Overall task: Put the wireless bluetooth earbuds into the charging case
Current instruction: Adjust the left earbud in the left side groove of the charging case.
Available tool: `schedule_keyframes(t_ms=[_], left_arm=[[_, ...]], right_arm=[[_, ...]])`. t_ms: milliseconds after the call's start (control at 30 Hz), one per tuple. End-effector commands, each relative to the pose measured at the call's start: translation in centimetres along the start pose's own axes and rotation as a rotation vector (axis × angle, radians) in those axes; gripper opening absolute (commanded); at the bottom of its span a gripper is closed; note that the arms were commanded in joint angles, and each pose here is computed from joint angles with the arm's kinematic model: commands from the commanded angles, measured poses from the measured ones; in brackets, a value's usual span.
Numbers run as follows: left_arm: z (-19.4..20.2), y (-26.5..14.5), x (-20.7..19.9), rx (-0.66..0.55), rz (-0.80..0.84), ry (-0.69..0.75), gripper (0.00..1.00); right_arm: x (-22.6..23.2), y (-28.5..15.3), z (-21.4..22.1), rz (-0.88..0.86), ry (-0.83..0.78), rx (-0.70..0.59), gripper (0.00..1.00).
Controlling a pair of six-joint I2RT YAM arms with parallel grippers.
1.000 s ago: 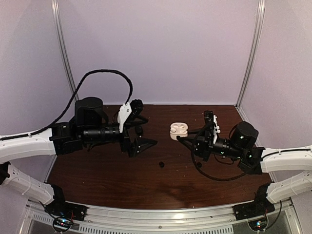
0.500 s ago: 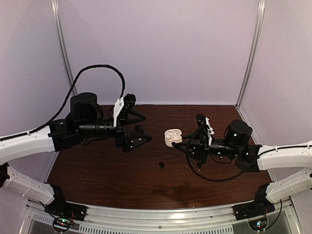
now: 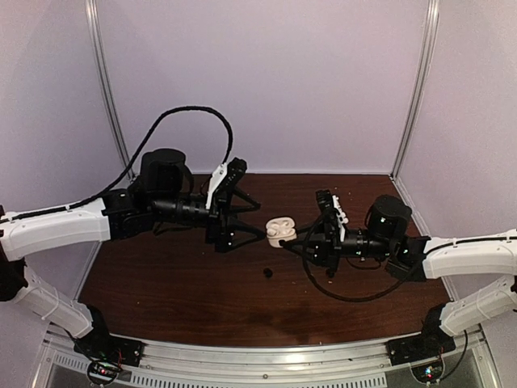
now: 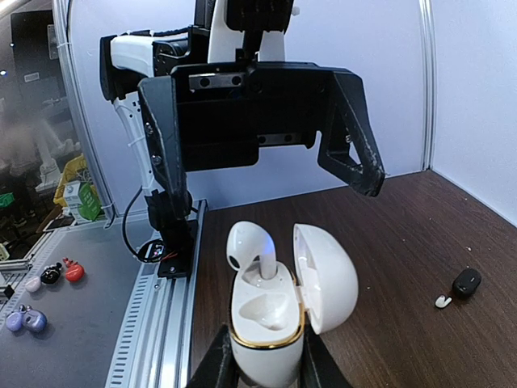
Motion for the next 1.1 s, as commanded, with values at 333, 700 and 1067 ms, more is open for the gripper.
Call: schedule_keyframes(t_ms=[333,700,1067], left_arm=[[-0.7,1.1,1.7,-0.006,-0.021,-0.017,0.89],[1.2,1.7,3.2,0.056,-0.072,-0.072,0.84],[1.4,1.5,2.9,0.049,-0.047,-0.079,0.96]], right_arm=[[1.3,0.7,-1.2,-0.038,-0.043,-0.006,0.0],[1.6,0.6,-1.6,-0.041,-0.055,-0.014,0.0],[1.3,0.3,-2.1,-0.015,-0.05,-0.05,0.0]])
Point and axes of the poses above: each gripper's point midway between its finger pads, its own y axis out along the fingers, its own x axis along the line the jaws close on, z = x × y, the point moved 1 cm from there along -y, back along the fingers, and after that the axes turned 15 degrees about y, right-handed, at the moved point
